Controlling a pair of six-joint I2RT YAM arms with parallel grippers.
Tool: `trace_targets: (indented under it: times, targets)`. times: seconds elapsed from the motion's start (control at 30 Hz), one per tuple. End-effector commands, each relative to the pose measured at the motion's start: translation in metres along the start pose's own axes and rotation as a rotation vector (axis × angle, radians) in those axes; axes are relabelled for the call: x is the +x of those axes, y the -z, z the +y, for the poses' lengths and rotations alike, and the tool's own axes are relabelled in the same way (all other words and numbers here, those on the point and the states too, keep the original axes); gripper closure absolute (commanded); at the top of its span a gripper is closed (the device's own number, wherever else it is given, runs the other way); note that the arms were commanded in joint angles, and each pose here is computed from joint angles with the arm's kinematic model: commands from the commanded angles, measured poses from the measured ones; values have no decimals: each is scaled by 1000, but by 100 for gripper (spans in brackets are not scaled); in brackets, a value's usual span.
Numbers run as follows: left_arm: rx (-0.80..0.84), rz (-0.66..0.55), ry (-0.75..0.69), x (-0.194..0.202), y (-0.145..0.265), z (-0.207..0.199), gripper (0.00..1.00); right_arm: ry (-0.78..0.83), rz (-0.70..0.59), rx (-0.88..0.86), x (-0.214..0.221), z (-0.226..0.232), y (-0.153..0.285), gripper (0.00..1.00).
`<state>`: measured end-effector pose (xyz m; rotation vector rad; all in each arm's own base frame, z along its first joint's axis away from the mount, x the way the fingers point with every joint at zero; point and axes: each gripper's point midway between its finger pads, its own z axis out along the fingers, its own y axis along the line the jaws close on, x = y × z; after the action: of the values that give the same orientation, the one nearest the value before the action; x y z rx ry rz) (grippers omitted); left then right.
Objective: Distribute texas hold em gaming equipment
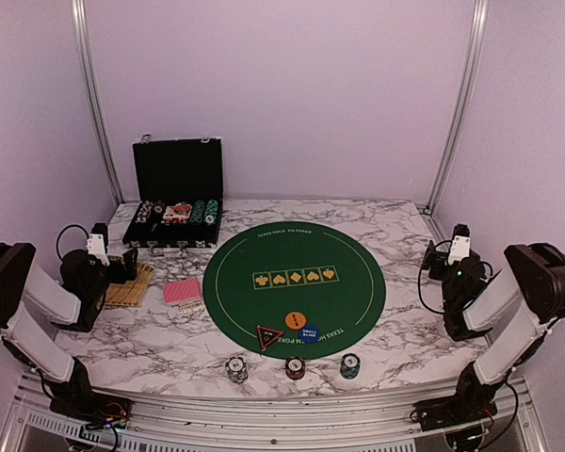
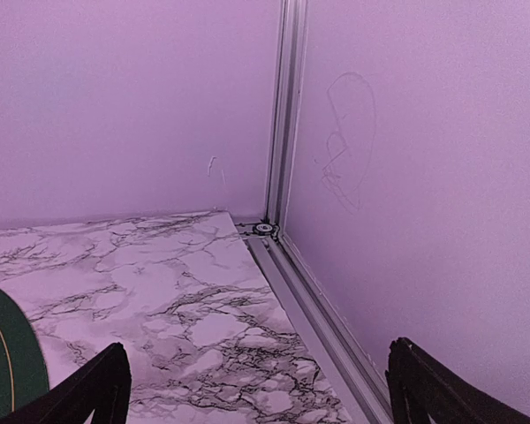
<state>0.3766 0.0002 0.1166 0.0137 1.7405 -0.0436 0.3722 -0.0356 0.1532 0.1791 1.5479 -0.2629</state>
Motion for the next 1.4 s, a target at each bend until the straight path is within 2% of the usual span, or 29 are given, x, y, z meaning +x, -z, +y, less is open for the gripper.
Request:
trace_targets:
  times: [0.0,0.6,0.7,0.9,0.97,1.1,1.3,1.37]
  targets:
    - [-3,-43,0,-12,-2,0,1,2,-3,-14,-1,4,-1,1]
    - [-15,-42,3,-14,-3,3,1,1,-5,-14,-1,4,-1,1]
    - [-44,-6,38,-19,-11,10,1,-41,21,51,0,-10,0,1]
    - [8,85,13,-40,-24,3,1,-53,-59,51,-23,-14,11,1]
    - [5,95,-20,-48,-23,4,1,-79,-21,124,-31,-26,6,1]
    - [3,127,-20,-62,-21,6,1,-66,27,123,-59,-24,-7,1]
    - [57,270,-3,-70,-16,0,1,-172,142,151,-80,-25,-16,1]
    - [63,313,-10,-74,-13,0,1,-281,200,199,-82,-29,-20,1]
